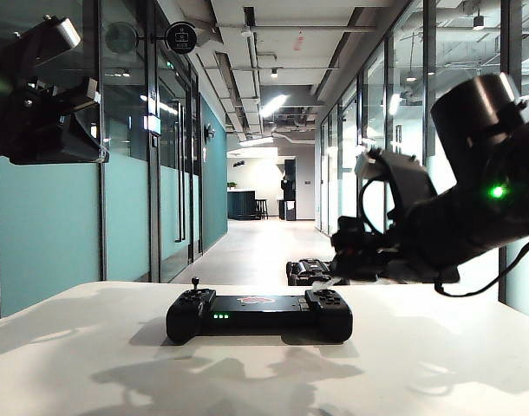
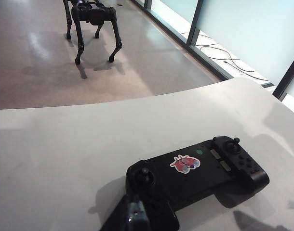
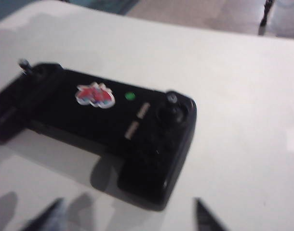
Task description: Push the left joystick on the remote control sitting on the white table forward to make the robot dog walk in a straight line until it approaches the door.
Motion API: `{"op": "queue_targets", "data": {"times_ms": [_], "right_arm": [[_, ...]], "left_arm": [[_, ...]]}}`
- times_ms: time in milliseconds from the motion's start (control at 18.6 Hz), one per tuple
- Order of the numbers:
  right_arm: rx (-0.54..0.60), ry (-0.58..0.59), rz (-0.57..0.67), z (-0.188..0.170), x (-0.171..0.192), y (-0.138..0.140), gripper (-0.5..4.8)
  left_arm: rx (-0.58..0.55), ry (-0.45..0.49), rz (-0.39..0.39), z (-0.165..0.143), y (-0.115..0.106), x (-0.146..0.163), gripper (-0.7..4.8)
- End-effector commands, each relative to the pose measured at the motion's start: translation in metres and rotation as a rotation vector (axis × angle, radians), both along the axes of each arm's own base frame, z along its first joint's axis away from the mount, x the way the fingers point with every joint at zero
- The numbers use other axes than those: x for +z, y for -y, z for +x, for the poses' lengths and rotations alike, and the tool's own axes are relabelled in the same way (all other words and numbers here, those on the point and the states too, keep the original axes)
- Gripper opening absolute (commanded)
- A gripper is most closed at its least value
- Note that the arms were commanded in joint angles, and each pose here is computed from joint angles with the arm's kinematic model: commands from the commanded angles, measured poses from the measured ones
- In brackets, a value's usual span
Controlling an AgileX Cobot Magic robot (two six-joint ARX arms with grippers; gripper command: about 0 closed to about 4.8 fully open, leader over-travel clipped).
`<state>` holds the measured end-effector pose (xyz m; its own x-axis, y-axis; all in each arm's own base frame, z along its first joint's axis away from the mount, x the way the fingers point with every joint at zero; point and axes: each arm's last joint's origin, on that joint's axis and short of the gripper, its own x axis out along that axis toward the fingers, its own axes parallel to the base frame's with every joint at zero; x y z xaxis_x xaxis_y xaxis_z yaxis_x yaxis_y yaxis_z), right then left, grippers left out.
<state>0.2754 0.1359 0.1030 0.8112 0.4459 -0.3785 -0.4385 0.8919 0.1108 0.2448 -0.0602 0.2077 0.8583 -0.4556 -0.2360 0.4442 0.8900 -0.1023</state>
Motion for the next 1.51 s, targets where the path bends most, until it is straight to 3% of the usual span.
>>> {"op": "queue_targets", "data": {"times_ms": [54,862,1509], "right_arm": [[-0.024,-0.006,-0.013,0.005,0.000,-0.004,3.71],[-0.018,-0.081,-0.054,0.047,-0.022,-0.035,3.64],[-0.077,-0.128,-0.059,0.048,-0.034,-0.033,3.59]], "left_arm": [[-0.005,0.021,-0.002,0.001,0.000,0.003,-0.06],[-0.005,0.022,-0.002,0.001,0.000,0.003,-0.05],[-0.006,0.022,-0.002,0.001,0.000,0.003,-0.06]]}}
